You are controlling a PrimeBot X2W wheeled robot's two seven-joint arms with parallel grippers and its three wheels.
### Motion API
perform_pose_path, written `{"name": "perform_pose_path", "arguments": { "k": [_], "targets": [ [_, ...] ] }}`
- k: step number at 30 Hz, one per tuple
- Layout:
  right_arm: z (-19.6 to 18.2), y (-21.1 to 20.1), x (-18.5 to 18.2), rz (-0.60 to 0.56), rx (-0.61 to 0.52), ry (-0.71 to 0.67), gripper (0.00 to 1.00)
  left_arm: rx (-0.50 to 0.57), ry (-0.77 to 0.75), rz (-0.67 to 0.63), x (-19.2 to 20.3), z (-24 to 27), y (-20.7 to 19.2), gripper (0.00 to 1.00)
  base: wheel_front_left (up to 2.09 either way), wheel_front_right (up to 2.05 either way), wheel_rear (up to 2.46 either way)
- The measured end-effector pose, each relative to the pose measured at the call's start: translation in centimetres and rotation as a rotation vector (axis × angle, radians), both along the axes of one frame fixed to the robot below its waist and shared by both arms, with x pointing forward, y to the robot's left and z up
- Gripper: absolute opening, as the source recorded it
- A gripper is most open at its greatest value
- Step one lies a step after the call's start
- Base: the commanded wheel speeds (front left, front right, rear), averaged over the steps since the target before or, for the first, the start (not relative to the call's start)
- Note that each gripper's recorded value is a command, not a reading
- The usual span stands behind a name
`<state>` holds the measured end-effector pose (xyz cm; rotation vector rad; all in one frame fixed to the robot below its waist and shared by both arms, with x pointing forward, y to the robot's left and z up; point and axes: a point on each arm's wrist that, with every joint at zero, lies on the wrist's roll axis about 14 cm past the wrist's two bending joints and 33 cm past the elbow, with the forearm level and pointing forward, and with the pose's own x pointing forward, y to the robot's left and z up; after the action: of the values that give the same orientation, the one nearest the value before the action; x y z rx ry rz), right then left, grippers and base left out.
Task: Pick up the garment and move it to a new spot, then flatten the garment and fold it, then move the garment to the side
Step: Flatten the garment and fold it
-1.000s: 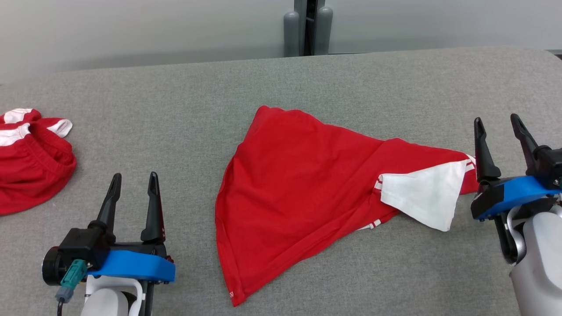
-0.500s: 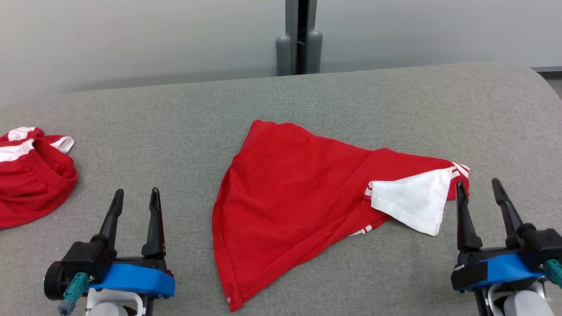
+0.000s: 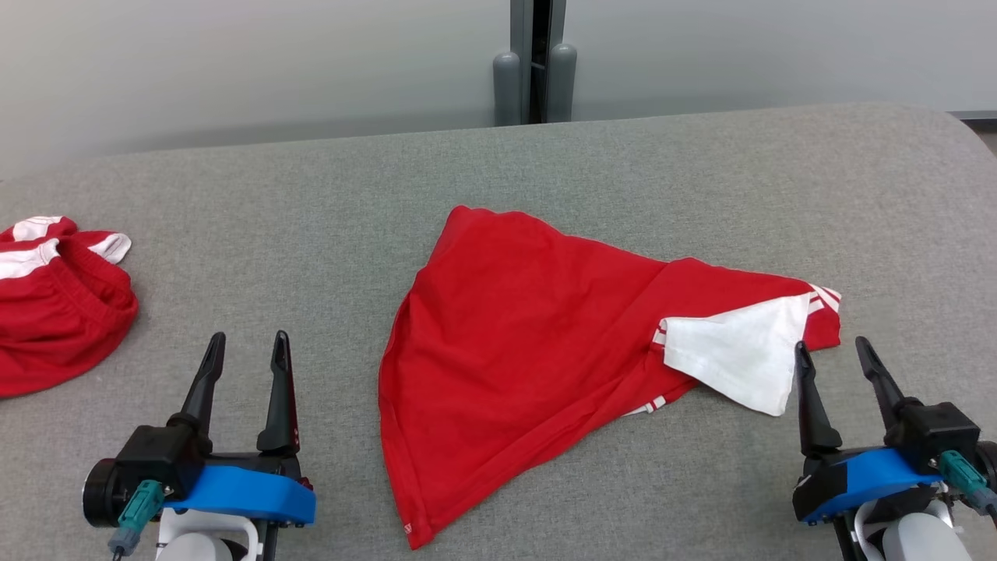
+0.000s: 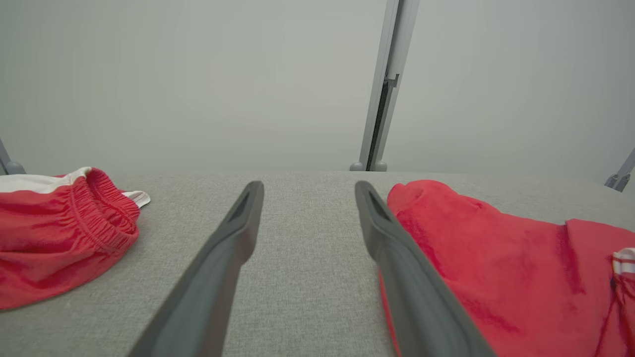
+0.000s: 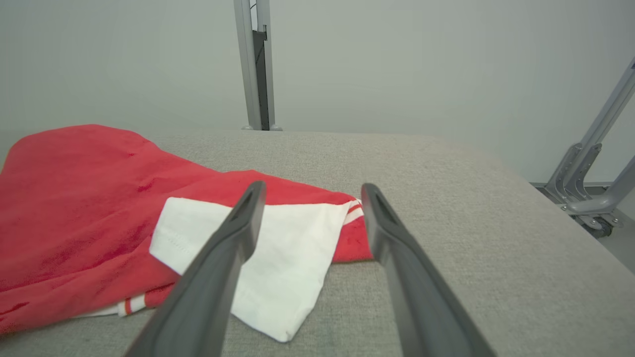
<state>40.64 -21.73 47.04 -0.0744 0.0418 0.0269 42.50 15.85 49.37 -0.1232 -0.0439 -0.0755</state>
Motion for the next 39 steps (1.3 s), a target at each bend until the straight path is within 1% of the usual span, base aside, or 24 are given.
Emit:
{"name": "perform_pose_path", "arguments": {
  "k": [4, 9, 17, 18, 19, 20, 25, 30, 36, 39],
  "targets": [
    [-2.6, 0.3, 0.7, 0.015, -0.005, 0.091, 1.00, 0.002, 0.006, -0.002, 0.2, -0.2, 0.0, 1.00, 0.00, 0.00, 0.00],
    [-6.2, 0.5, 0.5, 0.017, 0.003, 0.213, 1.00, 0.004, 0.014, 0.006, 0.5, -0.6, 0.3, 1.00, 0.00, 0.00, 0.00],
    [-10.3, 0.8, 0.1, 0.017, 0.023, 0.354, 1.00, 0.005, 0.033, 0.017, 0.8, -1.4, 0.7, 1.00, 0.00, 0.00, 0.00],
    [-10.4, 1.0, 0.2, 0.018, 0.032, 0.360, 0.45, 0.005, 0.034, 0.017, 0.9, -1.4, 0.7, 1.00, 0.00, 0.00, 0.00],
    [-10.5, 1.1, 0.3, 0.019, 0.041, 0.363, 0.11, 0.004, 0.036, 0.018, 0.9, -1.5, 0.8, 1.00, 0.00, 0.00, 0.00],
    [-10.6, 1.2, 0.4, 0.022, 0.044, 0.367, 0.00, 0.003, 0.036, 0.017, 0.9, -1.5, 0.7, 1.00, 0.00, 0.00, 0.00],
    [-10.2, 1.3, 0.5, 0.028, 0.055, 0.355, 0.00, -0.001, 0.035, 0.003, 1.2, -1.5, 0.1, 1.00, 0.00, 0.00, 0.00],
    [-8.3, -0.9, 0.1, -0.011, 0.043, 0.293, 0.00, -0.010, 0.027, -0.019, 1.3, -1.2, -0.8, 1.00, 0.00, 0.00, 0.00],
    [-6.3, -3.9, -3.0, -0.079, 0.024, 0.221, 0.00, -0.021, 0.024, -0.056, 0.9, -0.9, -2.3, 1.00, 0.00, 0.00, 0.00],
    [-6.1, -5.2, -5.3, -0.119, 0.024, 0.232, 0.00, -0.023, 0.015, -0.076, 1.0, -0.6, -3.1, 1.00, 0.00, 0.00, 0.00]
  ]
}}
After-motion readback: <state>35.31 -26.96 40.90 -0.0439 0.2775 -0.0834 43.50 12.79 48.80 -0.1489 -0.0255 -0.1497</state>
